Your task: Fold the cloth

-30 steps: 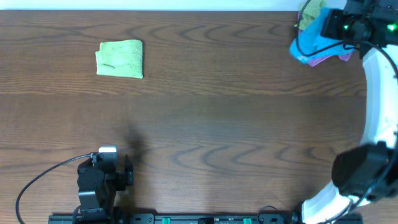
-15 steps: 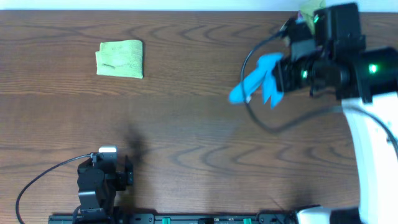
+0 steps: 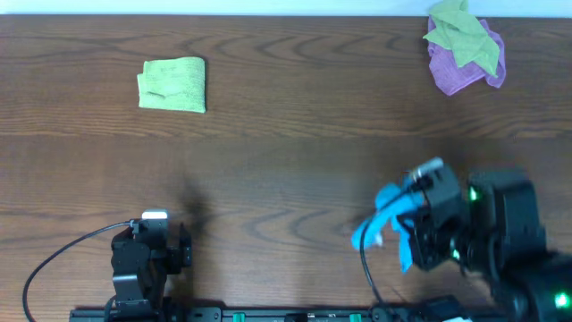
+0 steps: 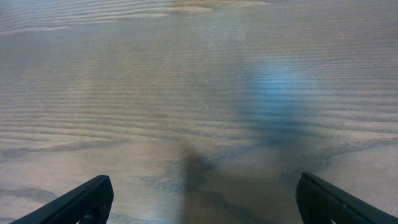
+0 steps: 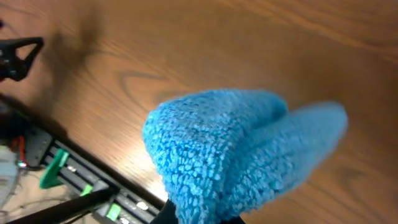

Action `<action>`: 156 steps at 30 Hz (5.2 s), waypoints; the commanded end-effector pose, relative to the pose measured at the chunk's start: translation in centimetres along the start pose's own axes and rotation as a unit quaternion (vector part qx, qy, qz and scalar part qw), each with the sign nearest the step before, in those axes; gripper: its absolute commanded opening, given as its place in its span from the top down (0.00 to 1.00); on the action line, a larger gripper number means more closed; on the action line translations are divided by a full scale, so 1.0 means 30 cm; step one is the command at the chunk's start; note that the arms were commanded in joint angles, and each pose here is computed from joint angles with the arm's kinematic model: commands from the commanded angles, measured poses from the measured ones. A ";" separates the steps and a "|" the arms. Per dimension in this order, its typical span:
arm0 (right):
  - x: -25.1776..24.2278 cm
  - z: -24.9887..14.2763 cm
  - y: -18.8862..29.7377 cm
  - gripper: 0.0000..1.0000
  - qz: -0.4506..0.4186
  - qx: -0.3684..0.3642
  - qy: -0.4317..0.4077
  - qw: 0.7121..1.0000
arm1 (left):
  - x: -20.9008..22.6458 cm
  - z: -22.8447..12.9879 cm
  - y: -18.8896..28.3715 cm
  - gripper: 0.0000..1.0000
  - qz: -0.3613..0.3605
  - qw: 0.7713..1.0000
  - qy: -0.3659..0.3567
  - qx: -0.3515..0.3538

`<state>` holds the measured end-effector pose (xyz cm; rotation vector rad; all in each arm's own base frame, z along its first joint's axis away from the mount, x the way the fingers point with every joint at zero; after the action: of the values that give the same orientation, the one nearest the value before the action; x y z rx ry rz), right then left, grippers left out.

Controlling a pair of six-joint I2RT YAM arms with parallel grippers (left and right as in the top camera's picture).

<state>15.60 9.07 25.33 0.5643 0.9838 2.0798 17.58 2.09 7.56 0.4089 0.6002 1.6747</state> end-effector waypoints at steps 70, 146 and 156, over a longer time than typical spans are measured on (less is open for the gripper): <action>-0.167 0.207 -0.984 0.23 -0.042 0.176 -0.053 0.982 | -0.116 0.007 0.003 0.05 -0.104 0.968 0.229 0.019; -0.293 0.257 -0.958 0.99 -0.142 0.170 -0.054 0.974 | -0.115 0.004 0.003 0.05 -0.104 0.968 0.229 0.021; -0.296 0.278 -0.898 0.91 -0.151 0.163 -0.049 0.974 | -0.115 0.004 0.003 0.05 -0.104 0.968 0.229 0.021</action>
<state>37.84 17.49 7.15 0.6648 1.3002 1.6243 18.28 -0.96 8.27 -0.0188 0.9681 1.5782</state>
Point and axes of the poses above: each gripper's point midway between its finger pads, its own y axis back along the fingers, its own x axis along the line the jaws close on, z = x × y, the point moved 1 cm from there along y, back along the fingers, and after that the axes turned 15 degrees about y, right-handed, at the moved point
